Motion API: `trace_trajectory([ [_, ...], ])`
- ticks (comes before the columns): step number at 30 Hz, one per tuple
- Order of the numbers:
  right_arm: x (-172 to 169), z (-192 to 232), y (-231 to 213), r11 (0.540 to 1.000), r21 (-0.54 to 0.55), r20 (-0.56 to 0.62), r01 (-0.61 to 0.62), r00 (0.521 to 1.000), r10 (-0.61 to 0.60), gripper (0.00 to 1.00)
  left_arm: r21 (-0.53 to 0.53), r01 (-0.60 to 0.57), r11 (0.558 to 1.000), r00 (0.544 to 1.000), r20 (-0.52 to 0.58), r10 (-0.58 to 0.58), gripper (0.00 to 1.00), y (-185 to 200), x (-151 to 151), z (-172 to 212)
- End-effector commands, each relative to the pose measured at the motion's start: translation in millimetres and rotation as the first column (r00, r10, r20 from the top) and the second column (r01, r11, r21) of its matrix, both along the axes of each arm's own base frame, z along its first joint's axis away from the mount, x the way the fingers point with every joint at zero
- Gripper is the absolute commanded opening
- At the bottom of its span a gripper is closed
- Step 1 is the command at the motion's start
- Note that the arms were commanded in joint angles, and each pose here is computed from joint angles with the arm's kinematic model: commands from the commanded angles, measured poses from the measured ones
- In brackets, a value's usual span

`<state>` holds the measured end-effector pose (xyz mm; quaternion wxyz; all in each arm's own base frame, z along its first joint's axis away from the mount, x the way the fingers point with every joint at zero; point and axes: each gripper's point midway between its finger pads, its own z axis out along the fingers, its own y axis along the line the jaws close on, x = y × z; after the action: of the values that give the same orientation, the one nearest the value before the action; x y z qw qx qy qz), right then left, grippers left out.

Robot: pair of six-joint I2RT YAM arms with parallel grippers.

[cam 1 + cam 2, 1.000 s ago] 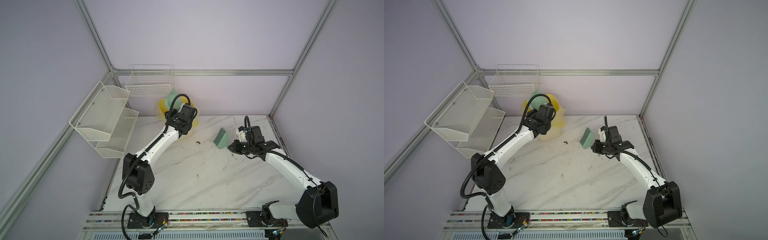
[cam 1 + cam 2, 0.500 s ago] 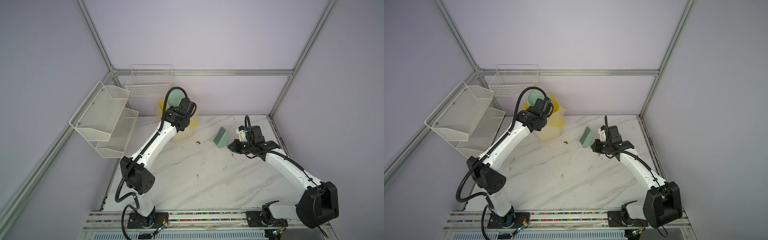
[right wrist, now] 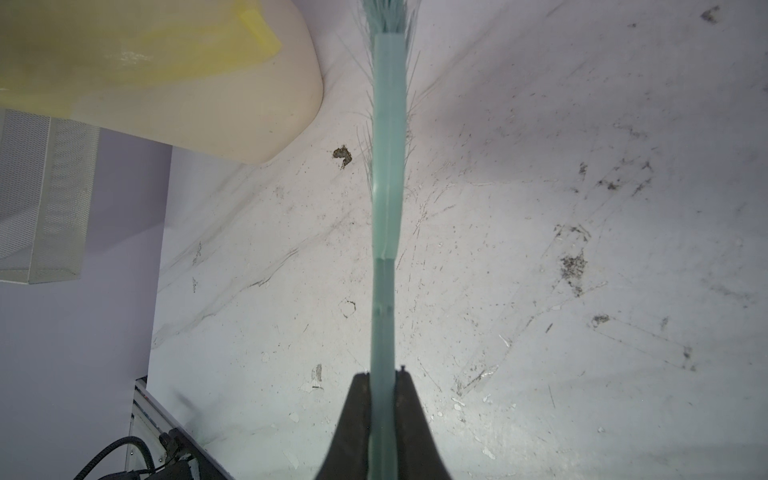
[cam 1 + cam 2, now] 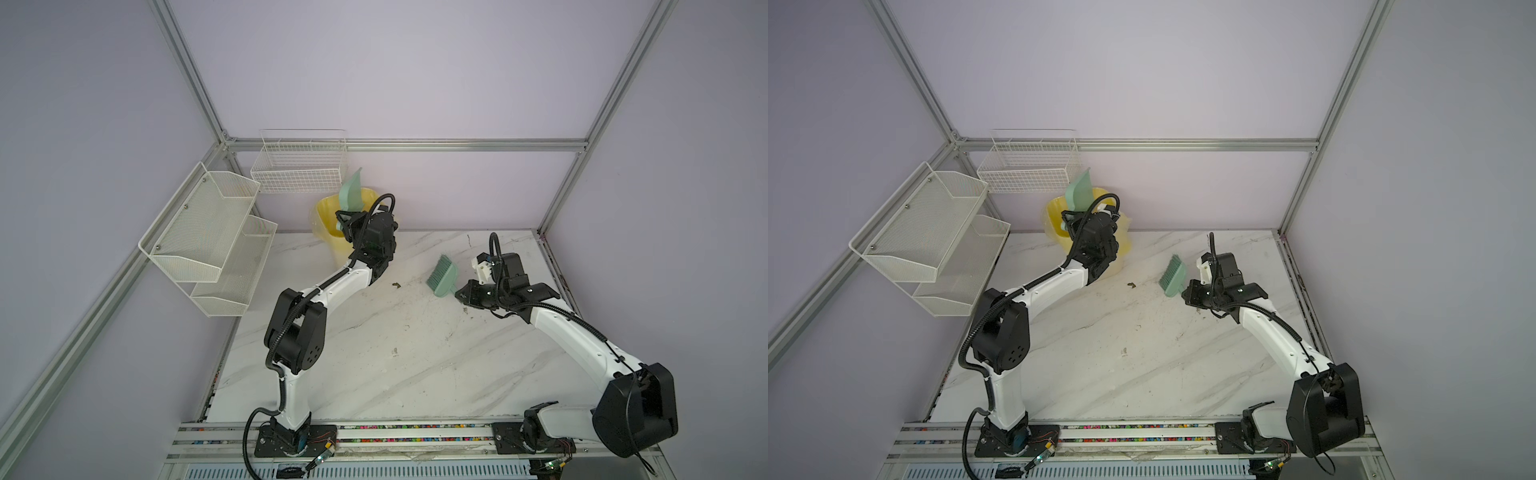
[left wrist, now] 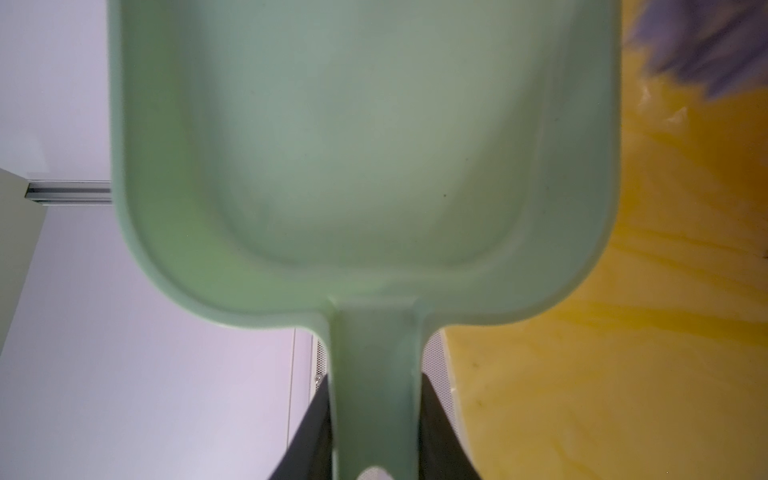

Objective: Sweep away the paper scraps from the table
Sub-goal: 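Tip the dustpan over the bin to pour out the scraps with left, then lower the empty dustpan away from the bin with the left gripper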

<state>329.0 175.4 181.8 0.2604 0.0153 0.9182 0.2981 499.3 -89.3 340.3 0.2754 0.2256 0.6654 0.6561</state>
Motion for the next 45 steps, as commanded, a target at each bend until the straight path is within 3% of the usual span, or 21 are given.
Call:
trace_trajectory([
  [1, 0.2, 8.7, -1.8, 1.0, 0.012, 0.038, 0.003, 0.999, -0.003, 0.0, -0.073, -0.041, 0.996, 0.991, 0.124, 0.05, 0.05, 13.0, -24.6, 45.2],
  [7, -0.8, 10.5, -0.3, 1.0, 0.02, 0.041, -0.004, 0.999, 0.004, 0.0, -0.146, -0.034, 0.989, 0.988, 0.145, 0.056, 0.06, 17.1, -31.6, 56.5],
  [10, -1.6, 12.4, -0.8, 1.0, 0.023, 0.045, -0.002, 0.999, 0.001, 0.0, -0.259, 0.022, 0.966, 0.988, 0.152, 0.018, 0.07, 15.5, -37.9, 56.2],
  [16, -3.0, 16.8, -1.1, 0.999, 0.032, 0.051, 0.003, 0.999, -0.005, 0.0, -0.57, 0.139, 0.81, 0.987, 0.143, -0.069, 0.09, 3.5, -53.2, 49.3],
  [21, -4.0, 20.2, 0.5, 0.999, 0.045, 0.052, -0.001, 0.999, -0.001, 0.0, -0.627, 0.148, 0.764, 0.988, 0.133, -0.082, 0.09, 0.3, -57.9, 46.1],
  [24, -4.3, 20.7, 0.4, 0.999, 0.047, 0.051, 0.002, 0.999, -0.004, 0.0, -0.688, 0.158, 0.708, 0.987, 0.118, -0.106, 0.1, -6.4, -62.7, 42.0],
  [31, -5.1, 20.5, 5.3, 0.997, 0.077, 0.041, -0.013, 0.999, 0.01, 0.0, -0.824, 0.201, 0.529, 0.978, 0.135, -0.162, 0.1, -23.3, -75.9, 46.0],
  [45, 3.9, 28.5, 3.7, 0.996, 0.093, 0.055, 0.012, 0.998, -0.017, 0.0, -0.948, 0.234, 0.218, 0.956, 0.183, -0.228, 0.11, -58.6, -95.7, 59.6],
])
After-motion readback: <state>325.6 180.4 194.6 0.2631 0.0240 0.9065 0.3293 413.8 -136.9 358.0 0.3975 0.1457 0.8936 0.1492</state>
